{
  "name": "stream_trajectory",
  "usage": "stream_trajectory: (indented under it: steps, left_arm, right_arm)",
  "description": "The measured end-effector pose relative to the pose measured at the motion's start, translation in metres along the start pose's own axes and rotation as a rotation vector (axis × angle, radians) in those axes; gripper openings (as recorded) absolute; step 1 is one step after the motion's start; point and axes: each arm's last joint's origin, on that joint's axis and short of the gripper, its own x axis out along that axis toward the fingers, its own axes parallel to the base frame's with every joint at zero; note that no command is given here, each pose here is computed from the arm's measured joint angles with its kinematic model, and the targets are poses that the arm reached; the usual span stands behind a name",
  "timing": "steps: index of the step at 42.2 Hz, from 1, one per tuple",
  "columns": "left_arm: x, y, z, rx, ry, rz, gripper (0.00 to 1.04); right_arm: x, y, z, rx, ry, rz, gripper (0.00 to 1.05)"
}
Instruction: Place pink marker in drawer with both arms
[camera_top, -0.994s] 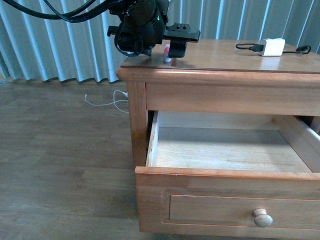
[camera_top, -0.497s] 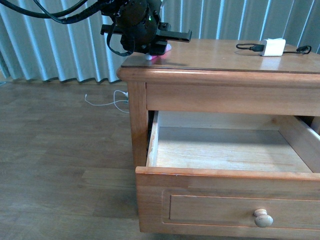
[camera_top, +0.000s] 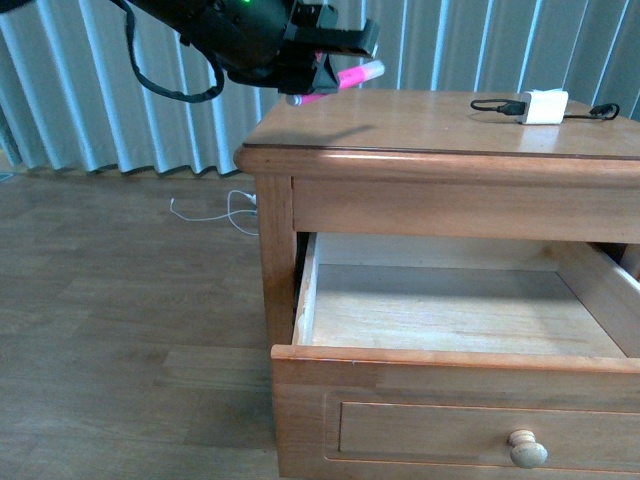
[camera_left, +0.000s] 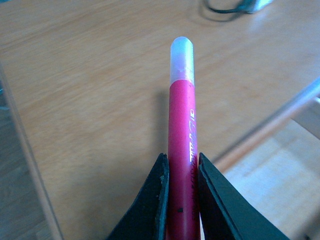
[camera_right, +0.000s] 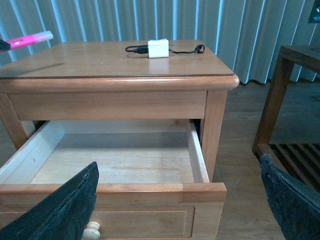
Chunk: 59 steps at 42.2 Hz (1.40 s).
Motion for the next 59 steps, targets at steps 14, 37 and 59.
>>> stream_trajectory:
  steps: [14,37,59]
  left_arm:
    - [-0.010,-0.062,-0.047,0.207,0.106,-0.364,0.14]
    - [0.085,-0.088,-0.112,0.273,0.285,-0.268,0.14]
    - [0.024,-0.077,-0.071,0.346,0.128,-0.245,0.95]
  right_arm:
    - [0.000,0.000,0.000,0.000,0.000,0.000,0.96]
    - [0.000,0.000,0.000,0.000,0.000,0.000,0.96]
    - [0.000,0.000,0.000,0.000,0.000,0.000,0.96]
